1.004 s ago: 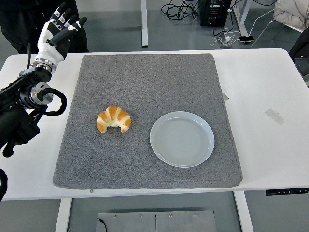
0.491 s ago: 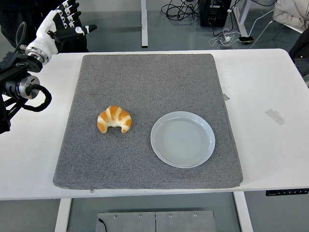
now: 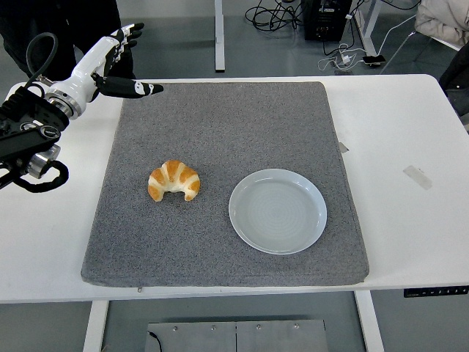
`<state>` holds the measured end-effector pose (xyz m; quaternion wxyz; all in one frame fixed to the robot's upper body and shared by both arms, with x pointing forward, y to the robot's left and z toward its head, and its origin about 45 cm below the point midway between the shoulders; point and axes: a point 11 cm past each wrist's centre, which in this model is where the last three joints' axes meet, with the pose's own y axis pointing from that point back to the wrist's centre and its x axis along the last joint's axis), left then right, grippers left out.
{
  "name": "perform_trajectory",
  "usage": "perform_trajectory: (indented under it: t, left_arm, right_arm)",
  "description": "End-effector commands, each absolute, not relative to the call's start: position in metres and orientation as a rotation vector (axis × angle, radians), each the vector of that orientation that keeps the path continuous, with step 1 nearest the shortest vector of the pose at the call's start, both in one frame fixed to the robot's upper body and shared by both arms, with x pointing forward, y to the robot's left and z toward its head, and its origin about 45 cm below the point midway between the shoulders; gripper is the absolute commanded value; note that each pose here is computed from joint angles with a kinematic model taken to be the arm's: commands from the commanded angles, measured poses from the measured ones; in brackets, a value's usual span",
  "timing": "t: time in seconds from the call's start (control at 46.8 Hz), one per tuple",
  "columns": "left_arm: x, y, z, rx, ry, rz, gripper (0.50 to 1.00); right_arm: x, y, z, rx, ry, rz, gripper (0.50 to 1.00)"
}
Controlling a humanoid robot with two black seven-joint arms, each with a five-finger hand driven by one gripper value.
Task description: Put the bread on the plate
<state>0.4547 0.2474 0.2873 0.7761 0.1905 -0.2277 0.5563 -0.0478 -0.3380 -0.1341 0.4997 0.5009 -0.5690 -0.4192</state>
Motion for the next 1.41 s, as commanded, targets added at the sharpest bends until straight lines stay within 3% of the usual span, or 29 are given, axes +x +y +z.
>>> perform_trajectory:
  t: [0.0, 0.705, 1.389]
  left_arm:
    - [0.445, 0.244, 0.282, 0.446, -0.525, 1.175, 0.974]
    - [0.397, 0.246, 0.259, 0.652, -0.878, 0.812, 0.974]
    - [0.372, 0.236, 0.232, 0.757, -0.949, 0.674, 0.975]
  right_arm:
    - [-0.048, -0.338, -0.134, 1.212, -1.376, -1.014, 1.0]
    - [-0.048, -0.338, -0.134, 1.212, -1.376, -1.014, 1.0]
    - [-0.048, -0.338, -0.134, 1.212, -1.376, -1.014, 1.0]
